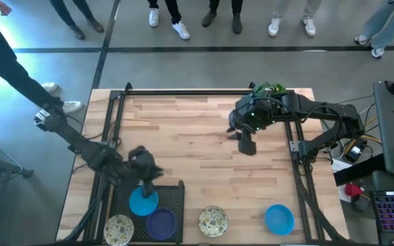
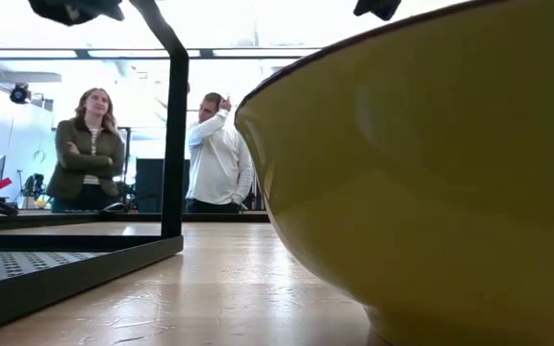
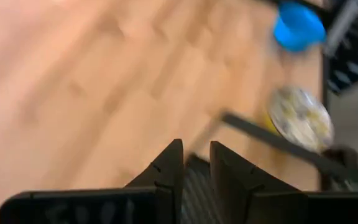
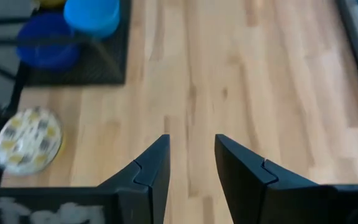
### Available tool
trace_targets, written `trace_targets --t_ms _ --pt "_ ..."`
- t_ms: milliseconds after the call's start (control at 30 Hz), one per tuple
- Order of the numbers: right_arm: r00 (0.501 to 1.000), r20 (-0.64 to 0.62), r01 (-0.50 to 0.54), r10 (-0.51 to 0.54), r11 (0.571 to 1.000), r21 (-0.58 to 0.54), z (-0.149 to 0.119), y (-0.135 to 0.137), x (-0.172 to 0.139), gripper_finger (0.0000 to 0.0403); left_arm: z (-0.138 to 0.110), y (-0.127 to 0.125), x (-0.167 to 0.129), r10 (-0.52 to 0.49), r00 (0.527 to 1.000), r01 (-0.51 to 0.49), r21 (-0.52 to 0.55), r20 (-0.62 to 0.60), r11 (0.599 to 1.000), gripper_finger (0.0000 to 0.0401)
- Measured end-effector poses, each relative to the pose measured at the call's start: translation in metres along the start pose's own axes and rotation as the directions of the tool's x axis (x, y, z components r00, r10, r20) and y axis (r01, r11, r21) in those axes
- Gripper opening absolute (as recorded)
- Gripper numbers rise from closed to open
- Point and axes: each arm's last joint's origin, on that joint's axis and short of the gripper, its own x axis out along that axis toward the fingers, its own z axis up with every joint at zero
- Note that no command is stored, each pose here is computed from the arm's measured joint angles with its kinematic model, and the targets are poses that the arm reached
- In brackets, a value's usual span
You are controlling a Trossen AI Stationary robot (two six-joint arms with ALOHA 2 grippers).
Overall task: Pick & Place Mini bowls
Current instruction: Stack the yellow patterned bowl on the yellow patterned bowl on the shelf
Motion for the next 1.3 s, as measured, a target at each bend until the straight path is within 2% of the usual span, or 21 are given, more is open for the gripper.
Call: trace_targets --t_ms 233,367,500,567,667,800,933,1133,1300 --pt "0.997 -0.076 -0.023 0.025 0.999 0.028 -0.008 0.0 0.003 0.0133 0.013 0.02 -0.018 0.16 0.967 -0.173 0.05 0.199 0.984 0.0071" --pt "0.995 -0.102 -0.017 0.024 0.997 0.07 -0.013 0.0 0.01 0.0142 0.019 0.033 -0.023 0.235 0.941 -0.255 0.05 0.243 0.966 0.0071" --pt "0.984 -0.178 -0.005 0.027 0.993 0.121 -0.027 0.0 0.028 0.0151 0.024 0.045 -0.028 0.274 0.929 -0.296 0.057 0.249 0.953 0.0071" --pt "0.975 -0.21 -0.041 0.066 0.992 0.121 -0.035 0.003 0.04 0.0153 0.026 0.05 -0.03 0.289 0.924 -0.316 0.073 0.252 0.946 0.0071" --pt "0.96 -0.22 -0.148 0.173 0.981 0.125 -0.047 0.011 0.059 0.0155 0.029 0.056 -0.033 0.3 0.917 -0.335 0.1 0.263 0.937 0.0071" --pt "0.938 -0.191 -0.266 0.288 0.955 0.132 -0.058 0.023 0.081 0.0155 0.032 0.06 -0.037 0.306 0.912 -0.351 0.13 0.274 0.928 0.0071" --pt "0.934 -0.145 -0.318 0.327 0.944 0.083 -0.064 0.035 0.095 0.0155 0.033 0.063 -0.04 0.308 0.909 -0.358 0.146 0.282 0.922 0.0071" --pt "0.92 -0.06 -0.391 0.387 0.918 -0.074 -0.075 0.056 0.113 0.0157 0.034 0.065 -0.041 0.316 0.906 -0.367 0.152 0.282 0.918 0.0071" --pt "0.909 -0.003 -0.415 0.417 0.905 -0.092 -0.088 0.067 0.126 0.0156 0.034 0.065 -0.041 0.319 0.905 -0.37 0.15 0.282 0.917 0.0071"
